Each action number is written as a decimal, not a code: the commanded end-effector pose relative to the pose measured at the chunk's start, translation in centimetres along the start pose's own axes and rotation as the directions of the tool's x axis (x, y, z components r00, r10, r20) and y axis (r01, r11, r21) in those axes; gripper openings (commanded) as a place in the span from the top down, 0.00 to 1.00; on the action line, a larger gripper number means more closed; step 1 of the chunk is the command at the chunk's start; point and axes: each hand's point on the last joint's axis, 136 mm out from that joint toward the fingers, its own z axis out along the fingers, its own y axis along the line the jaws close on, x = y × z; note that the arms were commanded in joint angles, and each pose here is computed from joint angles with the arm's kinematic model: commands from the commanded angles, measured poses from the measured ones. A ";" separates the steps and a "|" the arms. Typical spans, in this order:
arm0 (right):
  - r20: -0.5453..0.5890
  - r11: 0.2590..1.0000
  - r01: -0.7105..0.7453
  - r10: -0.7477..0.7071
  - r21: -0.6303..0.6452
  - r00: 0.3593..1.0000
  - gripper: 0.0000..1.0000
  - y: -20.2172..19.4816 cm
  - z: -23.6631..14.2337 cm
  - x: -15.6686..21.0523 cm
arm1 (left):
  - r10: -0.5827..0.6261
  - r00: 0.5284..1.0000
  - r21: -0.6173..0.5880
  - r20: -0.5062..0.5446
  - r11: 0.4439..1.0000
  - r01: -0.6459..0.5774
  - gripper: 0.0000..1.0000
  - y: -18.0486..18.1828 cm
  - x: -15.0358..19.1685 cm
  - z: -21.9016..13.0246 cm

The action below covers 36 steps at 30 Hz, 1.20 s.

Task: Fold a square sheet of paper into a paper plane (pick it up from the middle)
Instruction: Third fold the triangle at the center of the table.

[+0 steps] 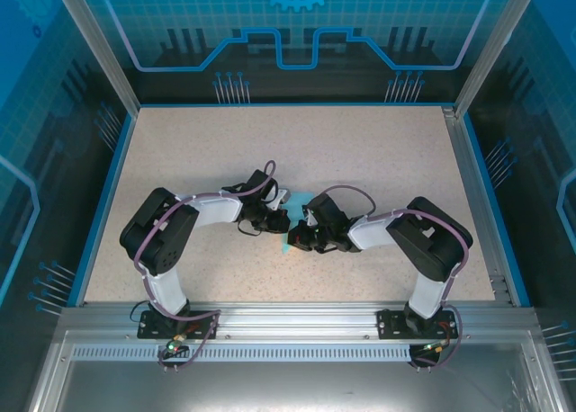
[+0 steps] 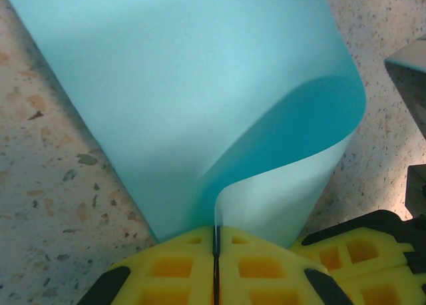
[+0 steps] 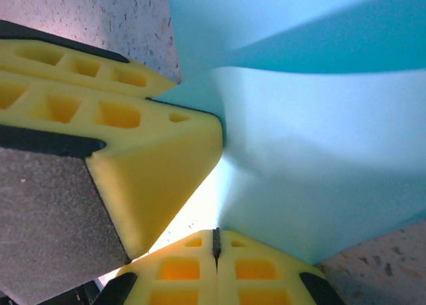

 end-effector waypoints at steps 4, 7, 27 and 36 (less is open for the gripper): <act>0.016 1.000 0.007 -0.006 -0.009 1.000 1.00 0.1 -0.9 -0.7 | -0.012 0.998 -0.019 -0.069 1.000 0.010 0.91 1.1 1.7 0.7; 0.037 0.999 0.017 -0.016 -0.030 0.999 1.00 0.7 -1.8 -1.3 | -0.012 0.998 -0.019 -0.069 1.000 0.011 0.91 1.1 1.7 0.7; 0.029 0.998 -0.029 0.028 0.048 0.999 1.00 -3.1 -0.4 -1.6 | -0.007 0.997 -0.016 -0.072 1.000 0.006 0.91 1.1 1.7 0.8; 0.086 0.999 -0.010 0.014 -0.048 0.996 1.00 -0.5 -2.6 -3.6 | -0.008 0.997 -0.020 -0.076 1.000 0.007 0.91 1.2 1.9 0.7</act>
